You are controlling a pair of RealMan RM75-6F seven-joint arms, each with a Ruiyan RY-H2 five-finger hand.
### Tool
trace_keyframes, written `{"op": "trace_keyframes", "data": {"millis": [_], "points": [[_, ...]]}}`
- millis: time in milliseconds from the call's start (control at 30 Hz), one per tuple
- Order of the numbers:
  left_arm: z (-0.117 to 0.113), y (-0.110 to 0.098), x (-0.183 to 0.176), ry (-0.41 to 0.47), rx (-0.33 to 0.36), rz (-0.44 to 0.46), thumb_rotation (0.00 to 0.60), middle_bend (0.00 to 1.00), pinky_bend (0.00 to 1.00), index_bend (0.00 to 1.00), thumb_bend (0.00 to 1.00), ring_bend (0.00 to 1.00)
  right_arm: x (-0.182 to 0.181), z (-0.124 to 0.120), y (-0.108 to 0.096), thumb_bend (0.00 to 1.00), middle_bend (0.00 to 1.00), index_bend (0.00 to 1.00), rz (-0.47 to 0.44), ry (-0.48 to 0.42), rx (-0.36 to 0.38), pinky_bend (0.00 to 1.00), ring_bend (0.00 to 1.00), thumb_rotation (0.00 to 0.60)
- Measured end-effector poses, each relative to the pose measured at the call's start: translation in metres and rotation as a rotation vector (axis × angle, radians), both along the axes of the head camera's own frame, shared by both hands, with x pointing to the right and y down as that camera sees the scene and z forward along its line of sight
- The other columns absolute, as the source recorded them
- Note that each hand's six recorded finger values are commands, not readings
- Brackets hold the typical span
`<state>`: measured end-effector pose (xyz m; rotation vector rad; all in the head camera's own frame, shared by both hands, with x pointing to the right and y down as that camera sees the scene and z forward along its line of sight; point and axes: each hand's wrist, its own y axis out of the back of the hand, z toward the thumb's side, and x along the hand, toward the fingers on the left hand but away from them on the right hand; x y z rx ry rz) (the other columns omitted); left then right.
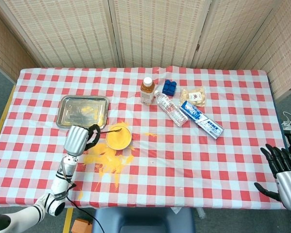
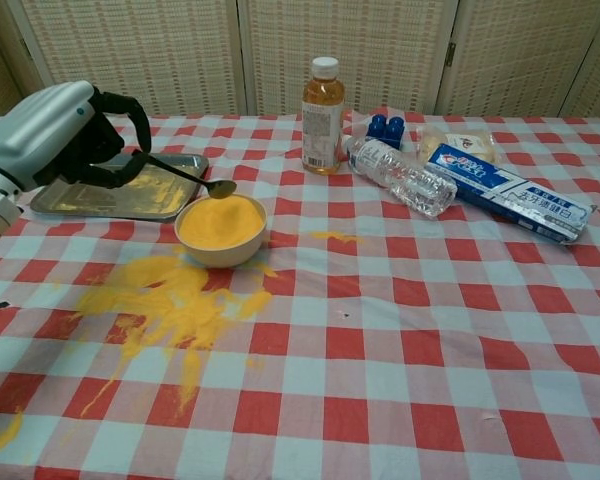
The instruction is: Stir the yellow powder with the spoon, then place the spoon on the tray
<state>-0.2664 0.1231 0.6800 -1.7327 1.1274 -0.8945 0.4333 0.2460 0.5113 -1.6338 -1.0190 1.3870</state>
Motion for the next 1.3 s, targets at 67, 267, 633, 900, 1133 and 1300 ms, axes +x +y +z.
{"op": "trace_keyframes", "data": {"millis": [67, 267, 633, 900, 1133, 1300], "points": [[-0.003, -0.001, 0.002, 0.021, -0.007, -0.003, 0.6, 1.0, 1.0, 0.79, 0.8, 1.0, 0.0, 0.0, 0.0, 0.06, 0.0, 0.0, 0.001, 0.0, -0.002, 0.0, 0.0, 0.6], [-0.01, -0.022, 0.0, -0.011, 0.04, -0.003, 0.6, 1.0, 1.0, 0.79, 0.79, 1.0, 0.002, 0.003, -0.002, 0.06, 0.0, 0.0, 0.012, -0.001, -0.014, 0.0, 0.0, 0.6], [0.008, -0.079, -0.047, -0.113, 0.006, -0.098, 0.6, 1.0, 1.0, 0.79, 0.76, 1.0, 0.005, 0.014, -0.007, 0.06, 0.0, 0.0, 0.04, 0.033, -0.03, 0.0, 0.0, 0.6], [0.042, -0.102, -0.094, -0.168, -0.141, -0.234, 0.6, 1.0, 1.0, 0.74, 0.65, 1.0, 0.006, 0.029, -0.012, 0.06, 0.0, 0.0, 0.054, 0.068, -0.062, 0.0, 0.0, 0.6], [0.058, -0.105, -0.117, -0.171, -0.22, -0.337, 0.6, 1.0, 1.0, 0.07, 0.51, 1.0, 0.006, 0.036, -0.014, 0.06, 0.0, 0.0, 0.06, 0.085, -0.076, 0.0, 0.0, 0.6], [0.074, -0.099, -0.121, -0.184, -0.311, -0.362, 0.6, 1.0, 1.0, 0.0, 0.43, 1.0, 0.004, 0.038, -0.014, 0.06, 0.0, 0.0, 0.054, 0.086, -0.083, 0.0, 0.0, 0.6]]}}
